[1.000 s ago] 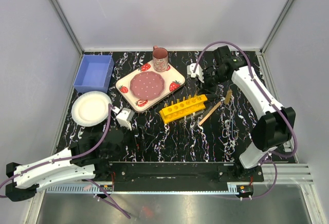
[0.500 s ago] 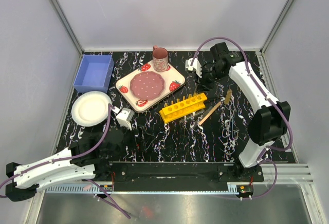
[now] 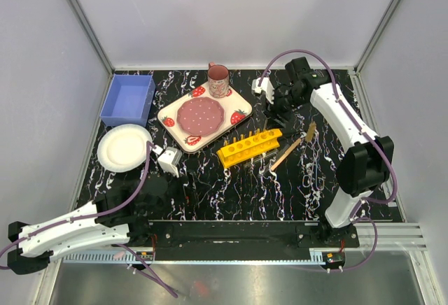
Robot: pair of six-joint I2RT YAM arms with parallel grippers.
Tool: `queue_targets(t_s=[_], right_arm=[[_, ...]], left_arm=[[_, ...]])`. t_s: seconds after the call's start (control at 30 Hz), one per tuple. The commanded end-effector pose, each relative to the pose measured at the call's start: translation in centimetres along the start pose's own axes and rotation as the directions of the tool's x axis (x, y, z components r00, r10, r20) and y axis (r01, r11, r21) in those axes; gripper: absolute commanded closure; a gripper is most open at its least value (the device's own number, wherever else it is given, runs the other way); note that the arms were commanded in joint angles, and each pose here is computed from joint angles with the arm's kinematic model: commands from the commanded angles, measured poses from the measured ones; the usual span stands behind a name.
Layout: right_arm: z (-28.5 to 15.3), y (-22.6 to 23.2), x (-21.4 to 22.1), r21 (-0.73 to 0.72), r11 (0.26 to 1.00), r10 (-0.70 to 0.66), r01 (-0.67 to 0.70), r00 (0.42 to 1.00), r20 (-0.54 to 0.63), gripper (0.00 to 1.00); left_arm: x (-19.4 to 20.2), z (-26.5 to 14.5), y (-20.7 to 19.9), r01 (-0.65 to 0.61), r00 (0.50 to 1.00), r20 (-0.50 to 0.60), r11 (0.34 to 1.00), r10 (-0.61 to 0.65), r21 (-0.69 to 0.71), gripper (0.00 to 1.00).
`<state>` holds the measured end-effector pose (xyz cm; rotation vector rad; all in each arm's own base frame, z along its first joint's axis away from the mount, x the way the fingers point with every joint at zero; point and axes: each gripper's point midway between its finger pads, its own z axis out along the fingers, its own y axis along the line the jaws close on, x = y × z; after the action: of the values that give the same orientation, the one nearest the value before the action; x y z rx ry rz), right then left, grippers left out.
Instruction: Organize the chemistry lab equipment
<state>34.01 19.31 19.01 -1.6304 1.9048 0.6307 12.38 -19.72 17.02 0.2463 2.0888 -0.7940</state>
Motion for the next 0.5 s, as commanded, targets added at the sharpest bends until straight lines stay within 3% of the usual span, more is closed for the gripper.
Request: queue_targets(t_s=[0.0,0.17,0.47], right_arm=[[-2.2,-0.9,-3.1,0.094,0.996,-0.002,-0.003,0.998,0.057,0.38],[-4.5,-0.4,-4.5,0.172,0.984,0.031,-0.048,0.994,0.100,0.28],[-8.0,1.8,-4.8,0.248,0.964,0.051,-0.094,0.983,0.176,0.22]], left_arm=[[-0.6,-0.1,-0.3,0.020,0.999,0.024,1.000,-0.020,0.015,0.01],[-0.8,-0.2,-0.7,0.019,1.000,0.019,1.000,-0.019,0.023,0.01],[-0.7,0.9,-3.0,-0.016,0.998,-0.052,0.998,0.020,0.062,0.01]])
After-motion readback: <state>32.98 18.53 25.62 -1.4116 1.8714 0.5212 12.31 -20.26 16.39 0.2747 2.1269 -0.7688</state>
